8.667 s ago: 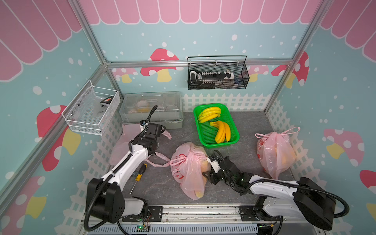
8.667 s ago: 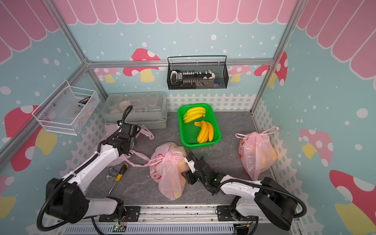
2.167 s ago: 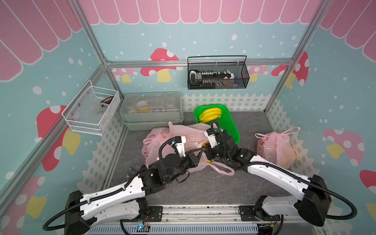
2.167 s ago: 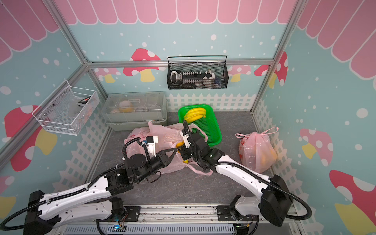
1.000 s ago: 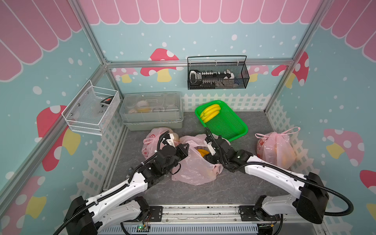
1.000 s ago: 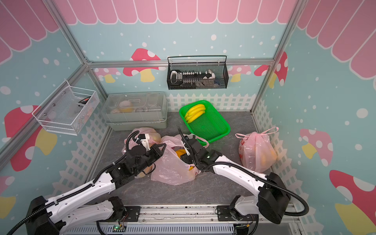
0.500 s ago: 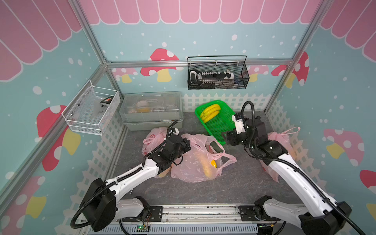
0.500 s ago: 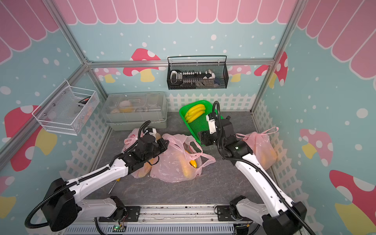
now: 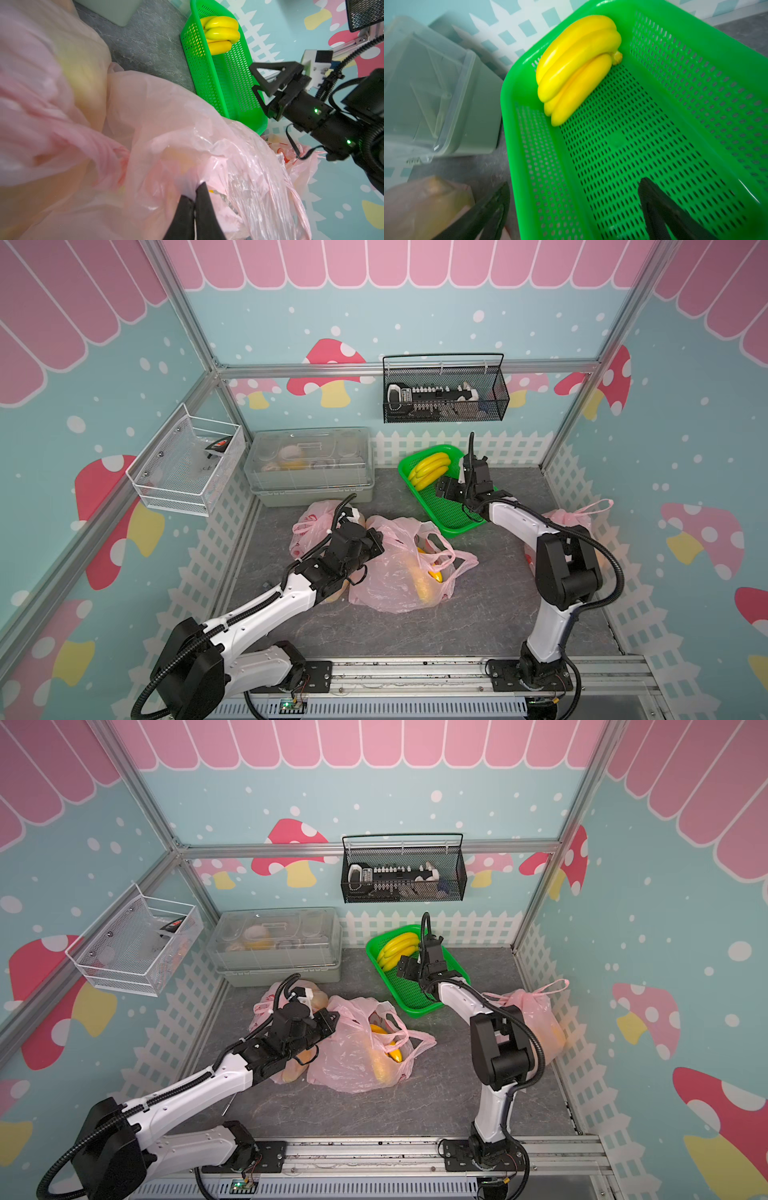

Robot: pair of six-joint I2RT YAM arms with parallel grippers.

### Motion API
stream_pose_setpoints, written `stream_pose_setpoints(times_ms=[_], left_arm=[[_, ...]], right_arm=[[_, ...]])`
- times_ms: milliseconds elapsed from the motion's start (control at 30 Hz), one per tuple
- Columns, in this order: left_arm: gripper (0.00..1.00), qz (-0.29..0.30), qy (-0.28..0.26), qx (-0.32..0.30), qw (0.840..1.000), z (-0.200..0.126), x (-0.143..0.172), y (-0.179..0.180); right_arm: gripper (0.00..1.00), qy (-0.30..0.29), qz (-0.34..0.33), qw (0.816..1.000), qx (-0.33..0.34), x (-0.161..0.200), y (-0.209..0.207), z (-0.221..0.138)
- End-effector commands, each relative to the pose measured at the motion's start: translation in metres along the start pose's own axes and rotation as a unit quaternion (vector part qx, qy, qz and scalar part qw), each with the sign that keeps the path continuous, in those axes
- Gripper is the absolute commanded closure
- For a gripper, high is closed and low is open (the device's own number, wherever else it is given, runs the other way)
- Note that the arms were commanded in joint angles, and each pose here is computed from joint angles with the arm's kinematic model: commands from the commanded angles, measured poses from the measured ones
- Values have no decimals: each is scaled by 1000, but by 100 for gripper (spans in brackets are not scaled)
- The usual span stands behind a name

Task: Place the banana into a plastic bag & tie a knot
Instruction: Pick up the banana from the basket.

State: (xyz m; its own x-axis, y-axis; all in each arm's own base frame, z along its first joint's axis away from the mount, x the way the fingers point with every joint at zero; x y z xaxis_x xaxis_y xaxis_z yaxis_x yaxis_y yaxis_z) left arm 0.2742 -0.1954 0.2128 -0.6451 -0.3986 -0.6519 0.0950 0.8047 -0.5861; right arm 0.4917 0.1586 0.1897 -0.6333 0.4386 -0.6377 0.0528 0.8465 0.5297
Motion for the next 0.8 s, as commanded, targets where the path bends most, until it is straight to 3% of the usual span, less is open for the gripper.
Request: stream_pose_setpoints(times_ms=[0,233,467,767], left_arm=[[100,-4,-7,-13,1000,-6,3,10],[100,-2,-12,-18,1000,-11,4,15],[100,1,-8,-22,1000,-9,7,18],[100,6,-7,-28,1000,-6,10,21]], right_arm=[[6,-52,55,996,-43,-29,14,22],[6,-59,164,984,-36,-37,-15,76],[1,-68,220,963,-138,-48,-7,106],[1,-65,275,936,-208,-42,-4,132]])
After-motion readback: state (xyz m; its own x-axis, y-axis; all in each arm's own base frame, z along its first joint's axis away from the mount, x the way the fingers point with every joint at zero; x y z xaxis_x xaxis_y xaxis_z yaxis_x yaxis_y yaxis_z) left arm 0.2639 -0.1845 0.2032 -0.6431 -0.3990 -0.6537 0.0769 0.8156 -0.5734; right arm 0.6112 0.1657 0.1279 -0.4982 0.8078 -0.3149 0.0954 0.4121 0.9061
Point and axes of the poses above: each gripper's point midway between its finger pads, its own z axis out along the fingers, its own y axis along the line the jaws close on, x = y × z, the point moved 5 cm from there along -z, back along the fingers, and after that the axes turned 9 degrees about z, right-handed, at the moved point
